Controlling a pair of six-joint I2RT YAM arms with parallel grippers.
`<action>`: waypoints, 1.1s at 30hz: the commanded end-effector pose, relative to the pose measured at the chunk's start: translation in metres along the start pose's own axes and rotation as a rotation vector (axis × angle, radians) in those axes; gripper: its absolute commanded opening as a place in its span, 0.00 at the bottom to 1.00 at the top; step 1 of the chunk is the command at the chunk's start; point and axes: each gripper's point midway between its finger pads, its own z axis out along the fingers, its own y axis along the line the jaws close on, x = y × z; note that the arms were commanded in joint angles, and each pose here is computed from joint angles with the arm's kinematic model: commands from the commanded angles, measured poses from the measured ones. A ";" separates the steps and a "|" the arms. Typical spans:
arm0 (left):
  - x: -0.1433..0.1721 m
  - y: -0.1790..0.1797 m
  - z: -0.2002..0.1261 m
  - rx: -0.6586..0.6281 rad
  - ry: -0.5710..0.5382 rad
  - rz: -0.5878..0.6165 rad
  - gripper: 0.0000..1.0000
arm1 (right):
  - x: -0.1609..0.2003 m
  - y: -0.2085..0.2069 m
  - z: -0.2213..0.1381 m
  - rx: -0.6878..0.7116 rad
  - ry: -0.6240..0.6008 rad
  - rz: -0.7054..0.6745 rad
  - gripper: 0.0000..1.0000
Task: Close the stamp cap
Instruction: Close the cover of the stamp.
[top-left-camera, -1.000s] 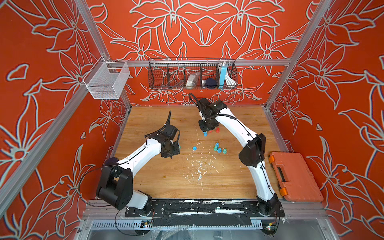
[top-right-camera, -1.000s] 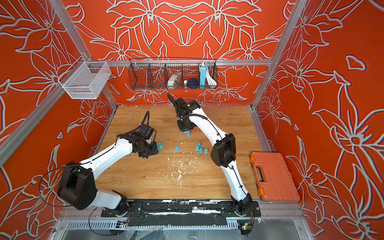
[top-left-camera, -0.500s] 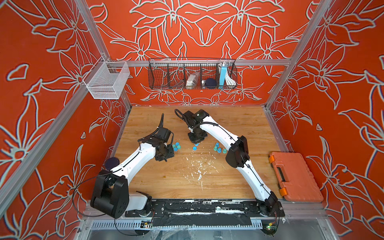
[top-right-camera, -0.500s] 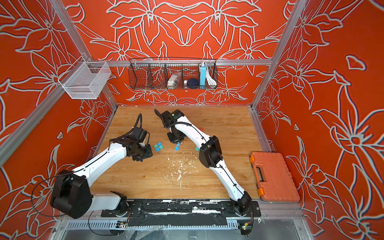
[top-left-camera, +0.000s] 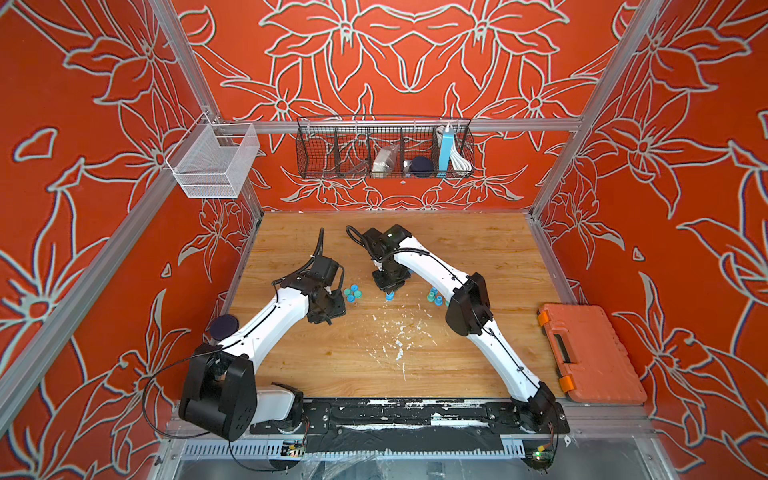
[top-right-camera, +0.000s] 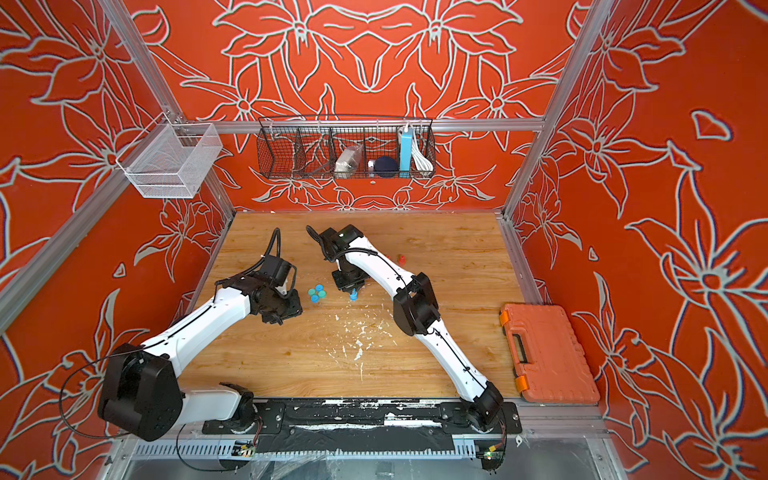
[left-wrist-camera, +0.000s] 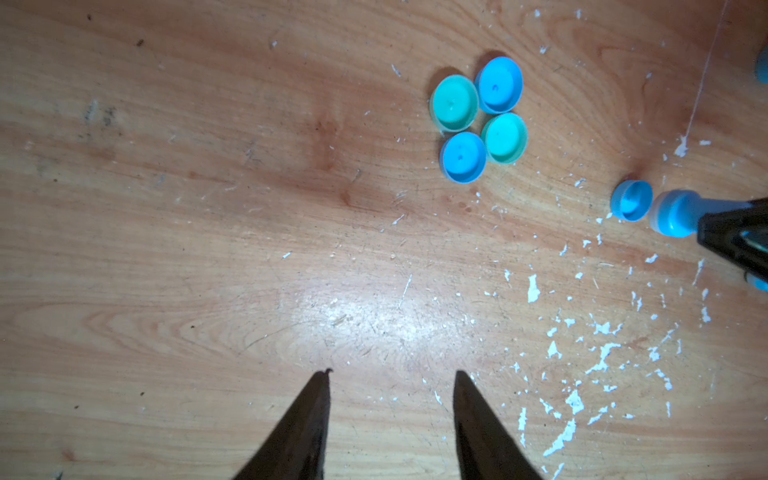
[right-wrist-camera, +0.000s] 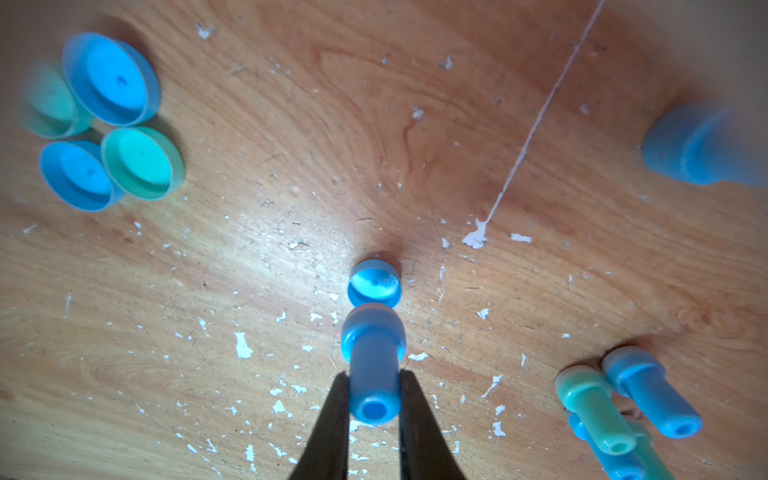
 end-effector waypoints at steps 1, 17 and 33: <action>0.003 0.006 -0.002 -0.010 0.002 0.002 0.49 | 0.001 0.003 0.006 0.001 0.015 0.019 0.10; 0.004 0.010 -0.002 -0.012 0.004 -0.007 0.49 | -0.001 0.005 0.014 0.000 0.018 0.023 0.10; 0.004 0.013 -0.003 -0.011 0.002 -0.017 0.49 | -0.003 0.005 0.021 0.003 0.017 0.024 0.10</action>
